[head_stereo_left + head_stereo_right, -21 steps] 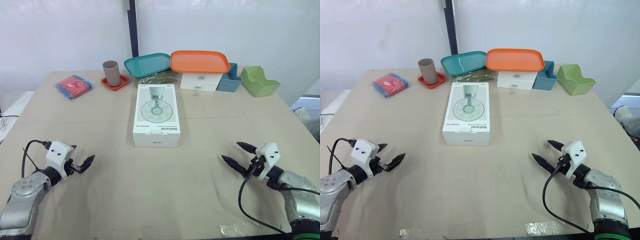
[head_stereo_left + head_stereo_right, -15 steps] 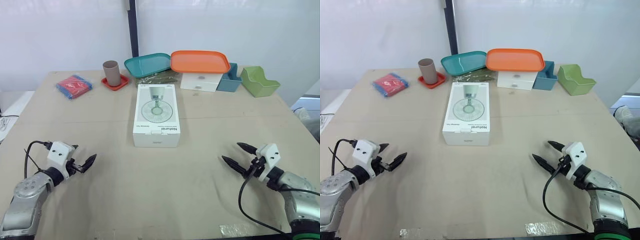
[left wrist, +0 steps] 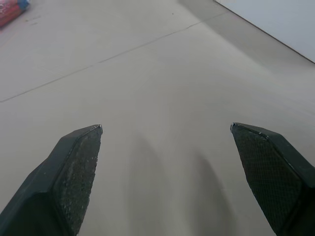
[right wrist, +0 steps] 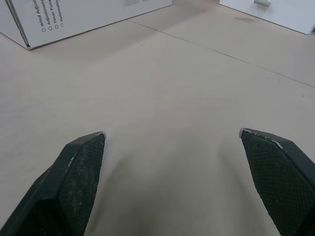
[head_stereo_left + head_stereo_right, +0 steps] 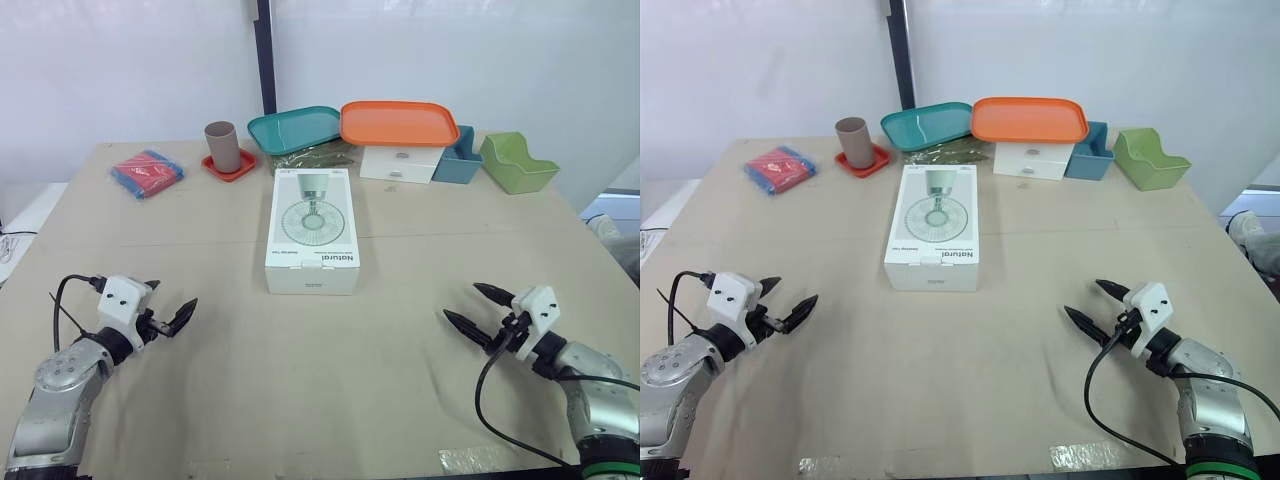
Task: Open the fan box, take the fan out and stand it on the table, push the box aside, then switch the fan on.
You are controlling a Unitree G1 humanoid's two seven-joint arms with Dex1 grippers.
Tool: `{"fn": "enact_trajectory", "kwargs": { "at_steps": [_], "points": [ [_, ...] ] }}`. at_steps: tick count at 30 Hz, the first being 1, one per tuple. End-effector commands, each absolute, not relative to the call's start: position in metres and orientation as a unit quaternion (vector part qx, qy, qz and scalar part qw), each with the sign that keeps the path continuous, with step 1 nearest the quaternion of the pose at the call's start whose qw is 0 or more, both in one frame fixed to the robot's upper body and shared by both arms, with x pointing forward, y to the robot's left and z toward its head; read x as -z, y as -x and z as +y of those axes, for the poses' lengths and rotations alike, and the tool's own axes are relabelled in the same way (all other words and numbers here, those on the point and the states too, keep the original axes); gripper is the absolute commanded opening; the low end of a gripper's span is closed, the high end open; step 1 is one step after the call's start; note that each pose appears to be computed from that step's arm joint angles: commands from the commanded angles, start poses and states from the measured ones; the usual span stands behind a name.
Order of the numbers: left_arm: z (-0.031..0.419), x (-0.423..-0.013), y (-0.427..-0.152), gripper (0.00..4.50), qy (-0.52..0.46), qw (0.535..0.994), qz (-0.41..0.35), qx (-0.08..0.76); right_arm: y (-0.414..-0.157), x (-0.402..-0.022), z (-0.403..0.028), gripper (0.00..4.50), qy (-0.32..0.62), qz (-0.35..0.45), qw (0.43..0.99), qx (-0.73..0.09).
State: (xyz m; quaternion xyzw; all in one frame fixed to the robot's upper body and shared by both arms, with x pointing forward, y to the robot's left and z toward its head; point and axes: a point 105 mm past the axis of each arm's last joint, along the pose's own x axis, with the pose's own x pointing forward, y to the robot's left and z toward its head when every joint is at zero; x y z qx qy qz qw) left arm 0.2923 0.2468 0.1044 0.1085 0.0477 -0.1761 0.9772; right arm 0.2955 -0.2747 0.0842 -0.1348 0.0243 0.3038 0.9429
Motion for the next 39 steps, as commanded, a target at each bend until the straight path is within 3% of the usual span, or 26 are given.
{"fn": "enact_trajectory", "kwargs": {
  "at_steps": [1,4,5,6,7,12,26,39],
  "points": [
    [0.199,-0.173,-0.32,3.13,-0.122,0.961,-0.055,0.243,-0.311,-0.127,-0.219,4.5,0.14,-0.058,0.917,-0.369],
    [0.181,-0.18,-0.33,2.48,-0.121,0.954,-0.06,0.268,-0.313,-0.132,-0.202,4.5,0.137,-0.068,0.909,-0.388],
    [0.17,-0.182,-0.334,2.01,-0.123,0.949,-0.059,0.285,-0.314,-0.135,-0.193,4.5,0.137,-0.072,0.904,-0.4],
    [0.154,-0.181,-0.337,1.93,-0.124,0.94,-0.049,0.314,-0.315,-0.138,-0.18,4.5,0.14,-0.079,0.896,-0.415],
    [0.142,-0.179,-0.339,1.45,-0.129,0.932,-0.04,0.336,-0.316,-0.142,-0.169,4.5,0.143,-0.085,0.89,-0.426],
    [0.116,-0.176,-0.34,0.07,-0.127,0.913,-0.016,0.388,-0.318,-0.158,-0.14,4.5,0.148,-0.111,0.875,-0.448],
    [0.104,-0.148,-0.332,0.07,-0.139,0.886,0.087,0.433,-0.314,-0.189,-0.089,4.5,0.166,-0.141,0.848,-0.483],
    [0.098,-0.144,-0.334,0.07,-0.128,0.898,0.087,0.413,-0.333,-0.192,-0.049,4.5,0.302,-0.128,0.816,-0.477]
  ]
}}
